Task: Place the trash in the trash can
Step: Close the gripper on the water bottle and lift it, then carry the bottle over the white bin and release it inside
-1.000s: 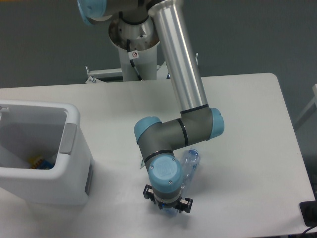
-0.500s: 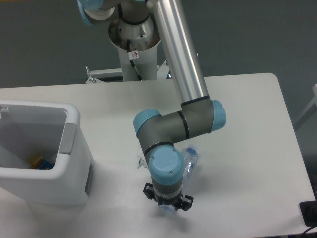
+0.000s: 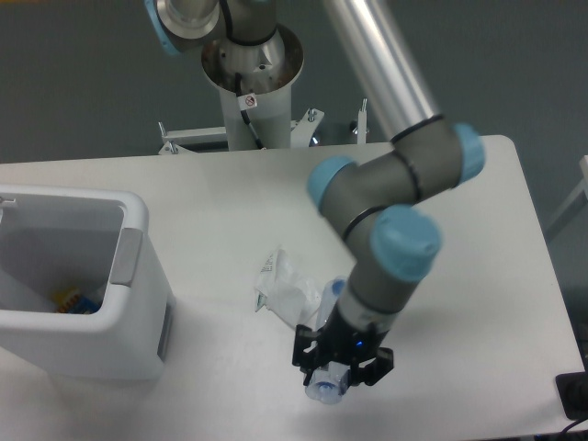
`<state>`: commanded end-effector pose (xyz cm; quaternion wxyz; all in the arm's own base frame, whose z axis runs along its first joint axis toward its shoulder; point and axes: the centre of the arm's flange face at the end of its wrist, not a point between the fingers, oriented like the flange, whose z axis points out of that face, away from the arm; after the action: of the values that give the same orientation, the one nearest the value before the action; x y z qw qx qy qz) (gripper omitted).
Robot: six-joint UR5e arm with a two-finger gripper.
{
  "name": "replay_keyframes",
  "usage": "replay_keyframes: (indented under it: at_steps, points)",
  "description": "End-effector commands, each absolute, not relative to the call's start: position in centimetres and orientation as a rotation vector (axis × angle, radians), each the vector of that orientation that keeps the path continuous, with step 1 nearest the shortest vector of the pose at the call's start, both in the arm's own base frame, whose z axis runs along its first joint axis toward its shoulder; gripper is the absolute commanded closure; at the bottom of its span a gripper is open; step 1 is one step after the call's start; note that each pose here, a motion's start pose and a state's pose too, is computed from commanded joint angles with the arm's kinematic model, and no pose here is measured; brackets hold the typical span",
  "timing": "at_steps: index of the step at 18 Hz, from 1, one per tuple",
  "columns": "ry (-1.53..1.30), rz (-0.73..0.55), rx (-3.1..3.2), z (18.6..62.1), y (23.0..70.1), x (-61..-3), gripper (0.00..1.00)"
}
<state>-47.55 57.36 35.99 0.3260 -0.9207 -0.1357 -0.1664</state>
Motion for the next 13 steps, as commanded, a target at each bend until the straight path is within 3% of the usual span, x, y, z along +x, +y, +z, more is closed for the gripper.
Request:
replay_keyframes:
  at_steps: [7, 10, 13]
  points:
    - [-0.266, -0.452, -2.253, 42.8, 56.4, -46.9, 0.54]
    - [-0.228, -0.488, -2.215, 43.8, 57.1, -45.6, 0.53]
    - [-0.155, -0.440, -2.186, 48.1, 57.7, -42.7, 0.53]
